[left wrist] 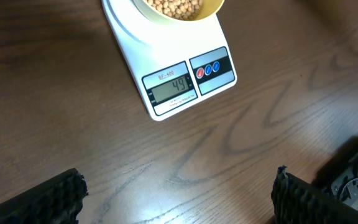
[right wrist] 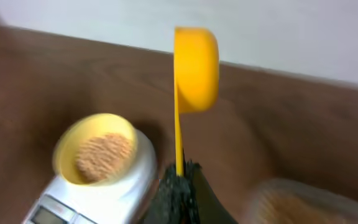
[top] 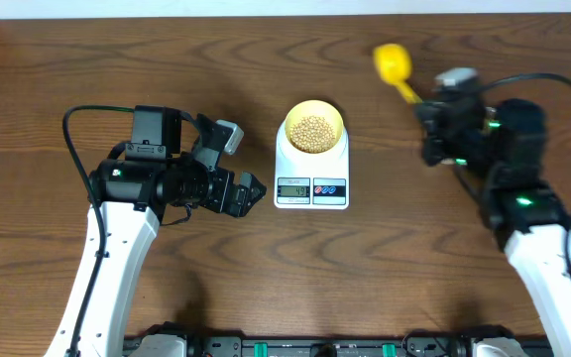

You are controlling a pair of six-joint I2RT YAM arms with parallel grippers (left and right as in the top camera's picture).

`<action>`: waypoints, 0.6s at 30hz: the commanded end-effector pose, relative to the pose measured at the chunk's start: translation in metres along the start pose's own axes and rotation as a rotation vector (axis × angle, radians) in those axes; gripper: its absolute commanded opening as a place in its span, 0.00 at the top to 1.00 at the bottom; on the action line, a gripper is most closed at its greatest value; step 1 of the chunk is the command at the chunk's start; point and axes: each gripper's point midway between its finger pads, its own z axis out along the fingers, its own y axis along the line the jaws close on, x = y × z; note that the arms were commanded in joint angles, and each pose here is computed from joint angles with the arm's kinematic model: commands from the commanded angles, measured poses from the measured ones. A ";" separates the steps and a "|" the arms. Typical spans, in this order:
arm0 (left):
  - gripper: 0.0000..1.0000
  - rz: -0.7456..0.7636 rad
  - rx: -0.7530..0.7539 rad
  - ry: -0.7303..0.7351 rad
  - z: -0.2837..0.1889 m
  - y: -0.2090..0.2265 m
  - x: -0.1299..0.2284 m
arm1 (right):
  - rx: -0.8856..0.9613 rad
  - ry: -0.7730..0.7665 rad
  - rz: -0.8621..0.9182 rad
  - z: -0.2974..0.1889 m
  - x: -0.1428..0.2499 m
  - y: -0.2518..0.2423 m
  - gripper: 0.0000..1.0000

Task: Scoop item into bowl and weigh 50g on scale
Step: 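Move the empty scoop back to the soybean tub with the right gripper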

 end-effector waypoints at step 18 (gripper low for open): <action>0.02 -0.005 -0.008 0.010 0.001 0.003 0.003 | 0.373 0.373 0.339 -0.053 0.109 -0.101 0.98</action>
